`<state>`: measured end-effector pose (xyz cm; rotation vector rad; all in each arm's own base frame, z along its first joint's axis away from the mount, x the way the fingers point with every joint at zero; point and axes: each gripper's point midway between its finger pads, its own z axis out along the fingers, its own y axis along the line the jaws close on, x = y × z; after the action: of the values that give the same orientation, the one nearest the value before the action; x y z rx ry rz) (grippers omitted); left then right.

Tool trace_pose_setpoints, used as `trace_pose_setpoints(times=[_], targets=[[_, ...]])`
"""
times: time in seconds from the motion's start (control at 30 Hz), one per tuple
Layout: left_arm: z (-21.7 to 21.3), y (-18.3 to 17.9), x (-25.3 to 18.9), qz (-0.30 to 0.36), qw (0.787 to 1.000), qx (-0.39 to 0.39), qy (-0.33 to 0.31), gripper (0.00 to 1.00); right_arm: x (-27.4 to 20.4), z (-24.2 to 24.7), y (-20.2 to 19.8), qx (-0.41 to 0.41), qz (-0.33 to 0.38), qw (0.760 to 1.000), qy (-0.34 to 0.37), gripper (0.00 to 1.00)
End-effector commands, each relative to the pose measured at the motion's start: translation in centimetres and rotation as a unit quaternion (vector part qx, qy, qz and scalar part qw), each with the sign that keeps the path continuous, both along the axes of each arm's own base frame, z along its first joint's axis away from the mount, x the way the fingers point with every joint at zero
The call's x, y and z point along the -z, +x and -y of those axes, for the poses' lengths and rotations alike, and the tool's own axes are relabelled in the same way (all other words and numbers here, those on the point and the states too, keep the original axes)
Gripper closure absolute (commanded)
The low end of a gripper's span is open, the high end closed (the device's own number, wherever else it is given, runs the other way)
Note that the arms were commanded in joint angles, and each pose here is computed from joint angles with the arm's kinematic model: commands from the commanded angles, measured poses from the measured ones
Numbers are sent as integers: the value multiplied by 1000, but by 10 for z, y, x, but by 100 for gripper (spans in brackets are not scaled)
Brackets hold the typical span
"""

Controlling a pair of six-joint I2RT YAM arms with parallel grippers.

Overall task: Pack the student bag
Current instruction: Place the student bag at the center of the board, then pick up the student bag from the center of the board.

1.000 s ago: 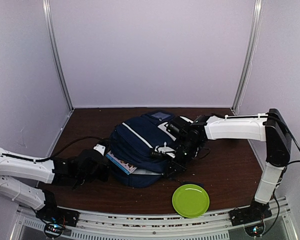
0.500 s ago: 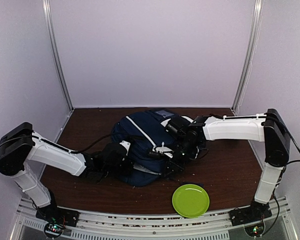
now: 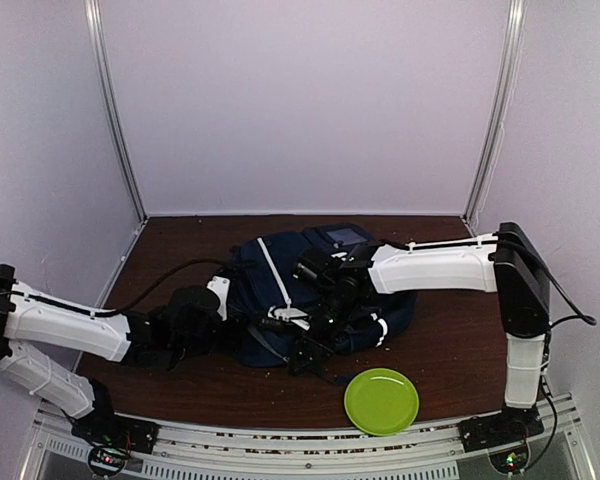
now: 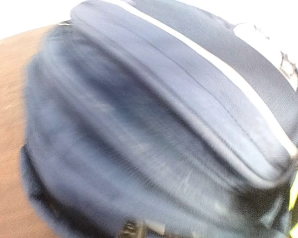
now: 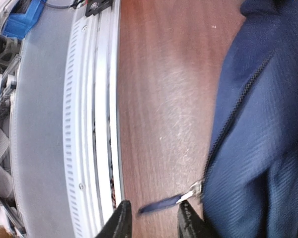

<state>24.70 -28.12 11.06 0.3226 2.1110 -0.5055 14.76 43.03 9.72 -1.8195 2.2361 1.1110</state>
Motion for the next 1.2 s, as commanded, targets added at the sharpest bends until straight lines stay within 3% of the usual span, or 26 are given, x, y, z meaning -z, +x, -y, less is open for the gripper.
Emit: trace_pose_setpoints(times=[0.0,0.13,0.23,0.37,0.5,0.63,0.7,0.87,0.9,1.0,1.03,1.17], targets=[[-50,-17,3,-27,997,-67,14,72,-31,24,-20,-52,24,998,20,62],[-66,-34,-2,-28,998,-53,12,67,-27,57,-26,-78,61,995,-4,60],[-54,-47,-3,-31,999,-8,5,69,-19,71,-9,-65,138,988,-29,63],[-17,-75,-9,-16,997,79,20,79,-17,64,35,-8,294,956,-18,63],[6,-105,2,-26,990,137,24,78,-18,48,51,-5,383,924,-15,58],[17,-119,10,-27,987,157,26,66,-6,33,52,-26,418,908,-20,53],[19,-120,11,-24,987,156,31,54,3,27,52,-34,428,903,-26,52],[12,-115,9,-7,991,133,19,56,33,17,52,-58,405,911,-52,48],[7,-113,9,-2,992,124,18,56,36,15,53,-57,402,912,-54,55],[-1,-110,5,13,994,110,11,59,29,3,51,-48,375,925,-43,95],[-3,-109,4,19,994,106,11,59,22,-3,51,-40,364,930,-29,100],[-7,-104,-7,45,995,90,22,58,-8,-25,47,-26,333,943,7,100]])
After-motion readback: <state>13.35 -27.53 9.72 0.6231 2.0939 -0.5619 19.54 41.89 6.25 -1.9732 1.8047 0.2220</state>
